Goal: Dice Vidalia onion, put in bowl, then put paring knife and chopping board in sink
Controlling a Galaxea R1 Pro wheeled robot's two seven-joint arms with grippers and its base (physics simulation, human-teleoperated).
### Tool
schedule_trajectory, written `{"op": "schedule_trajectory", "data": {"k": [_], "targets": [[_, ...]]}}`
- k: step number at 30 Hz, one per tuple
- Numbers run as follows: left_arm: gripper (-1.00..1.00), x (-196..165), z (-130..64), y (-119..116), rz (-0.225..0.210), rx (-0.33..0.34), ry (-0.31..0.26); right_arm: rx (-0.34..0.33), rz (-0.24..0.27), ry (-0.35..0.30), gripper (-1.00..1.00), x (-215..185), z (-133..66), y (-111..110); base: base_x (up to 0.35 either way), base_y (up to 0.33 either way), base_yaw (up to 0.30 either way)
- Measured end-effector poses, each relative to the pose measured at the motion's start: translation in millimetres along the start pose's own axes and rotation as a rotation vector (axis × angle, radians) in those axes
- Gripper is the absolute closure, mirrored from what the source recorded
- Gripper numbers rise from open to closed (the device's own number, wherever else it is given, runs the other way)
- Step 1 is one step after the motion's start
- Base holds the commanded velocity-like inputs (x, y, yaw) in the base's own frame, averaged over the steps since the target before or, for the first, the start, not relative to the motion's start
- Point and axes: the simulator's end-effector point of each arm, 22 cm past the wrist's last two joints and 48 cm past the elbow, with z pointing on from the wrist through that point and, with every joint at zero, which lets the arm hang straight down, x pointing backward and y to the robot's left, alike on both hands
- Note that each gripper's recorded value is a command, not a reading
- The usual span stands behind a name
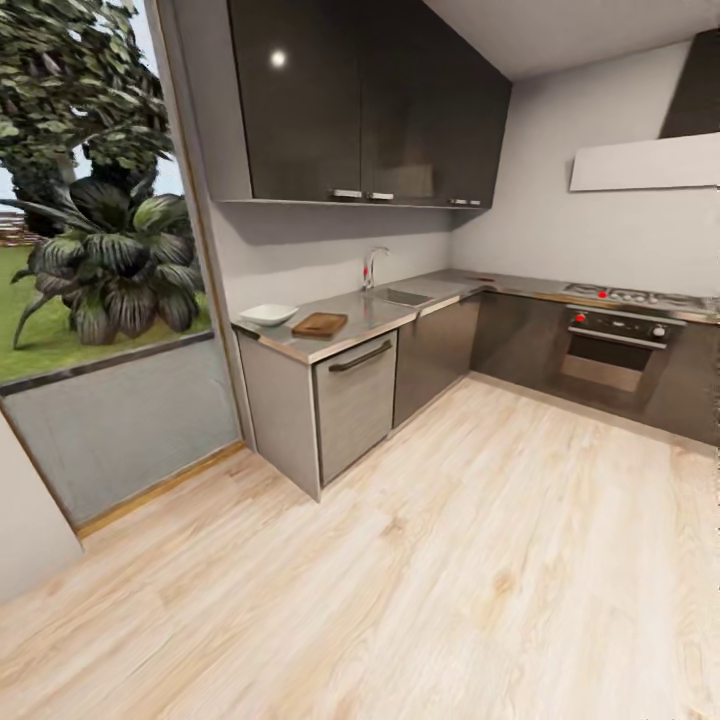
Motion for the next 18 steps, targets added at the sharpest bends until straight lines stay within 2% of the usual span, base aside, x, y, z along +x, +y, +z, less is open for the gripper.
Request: {"op": "schedule_trajectory", "data": {"k": [18], "targets": [[-1.00, 0.7, -0.1, -0.5, 0.004, 0.002, 0.002, 0.000, 0.000, 0.001, -1.00, 0.5, -0.2, 0.0, 0.097, 0.277, -0.169]]}}
